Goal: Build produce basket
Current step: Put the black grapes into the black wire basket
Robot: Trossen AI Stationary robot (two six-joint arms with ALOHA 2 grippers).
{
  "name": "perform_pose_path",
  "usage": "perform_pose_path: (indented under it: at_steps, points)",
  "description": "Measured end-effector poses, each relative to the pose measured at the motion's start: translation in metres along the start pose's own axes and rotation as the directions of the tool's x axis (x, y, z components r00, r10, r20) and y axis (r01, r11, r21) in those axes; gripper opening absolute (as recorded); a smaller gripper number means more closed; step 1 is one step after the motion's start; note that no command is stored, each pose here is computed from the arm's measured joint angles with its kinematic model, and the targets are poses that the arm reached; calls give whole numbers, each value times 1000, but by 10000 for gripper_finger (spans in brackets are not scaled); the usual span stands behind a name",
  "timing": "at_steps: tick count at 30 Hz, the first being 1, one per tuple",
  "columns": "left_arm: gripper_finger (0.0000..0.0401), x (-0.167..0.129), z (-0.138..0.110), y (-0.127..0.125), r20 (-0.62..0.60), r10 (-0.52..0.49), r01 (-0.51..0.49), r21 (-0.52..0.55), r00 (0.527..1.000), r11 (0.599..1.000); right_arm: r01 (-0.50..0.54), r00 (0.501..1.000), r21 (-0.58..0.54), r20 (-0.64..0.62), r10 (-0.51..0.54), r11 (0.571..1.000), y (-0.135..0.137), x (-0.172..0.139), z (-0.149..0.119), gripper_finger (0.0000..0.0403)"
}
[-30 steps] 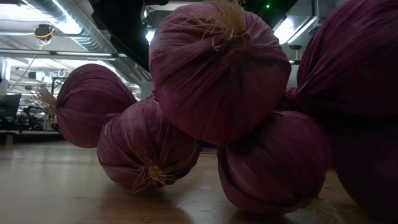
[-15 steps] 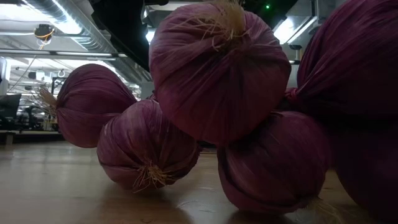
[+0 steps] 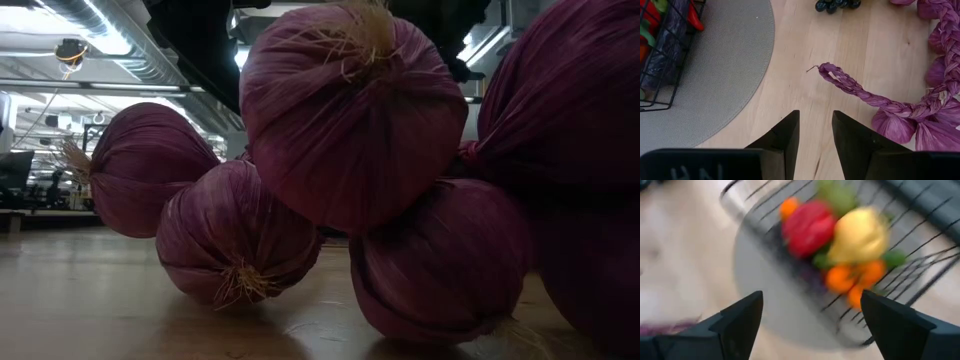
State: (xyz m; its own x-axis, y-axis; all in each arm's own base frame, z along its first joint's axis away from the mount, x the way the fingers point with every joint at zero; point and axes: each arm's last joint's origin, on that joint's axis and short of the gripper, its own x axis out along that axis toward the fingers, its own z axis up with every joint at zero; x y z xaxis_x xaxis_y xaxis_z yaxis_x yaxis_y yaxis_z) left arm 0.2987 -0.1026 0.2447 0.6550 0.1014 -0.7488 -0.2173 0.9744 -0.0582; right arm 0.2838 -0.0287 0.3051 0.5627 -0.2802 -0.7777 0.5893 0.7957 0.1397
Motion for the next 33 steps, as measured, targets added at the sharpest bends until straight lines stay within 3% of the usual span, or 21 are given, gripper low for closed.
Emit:
perform_pose_path:
  at_steps: [10,19,24,29,33]
  points:
    - [110,0,0,0,0,-1,1,-2,1000,1000,-112,973,-64,-209,96,992,54,-26,-59,333]
    - [110,0,0,0,0,-1,1,-2,1000,1000,-212,950,-134,-259,173,968,90,-45,-116,333]
    - [110,0,0,0,0,-1,1,-2,1000,1000,-255,938,-35,-250,239,966,92,-18,-151,333]
    - [110,0,0,0,0,0,0,0,1000,1000,-340,901,91,-254,352,936,87,6,-173,333]
    - [110,0,0,0,0,0,0,1,1000,1000,-306,906,114,-271,326,945,78,16,-184,333]
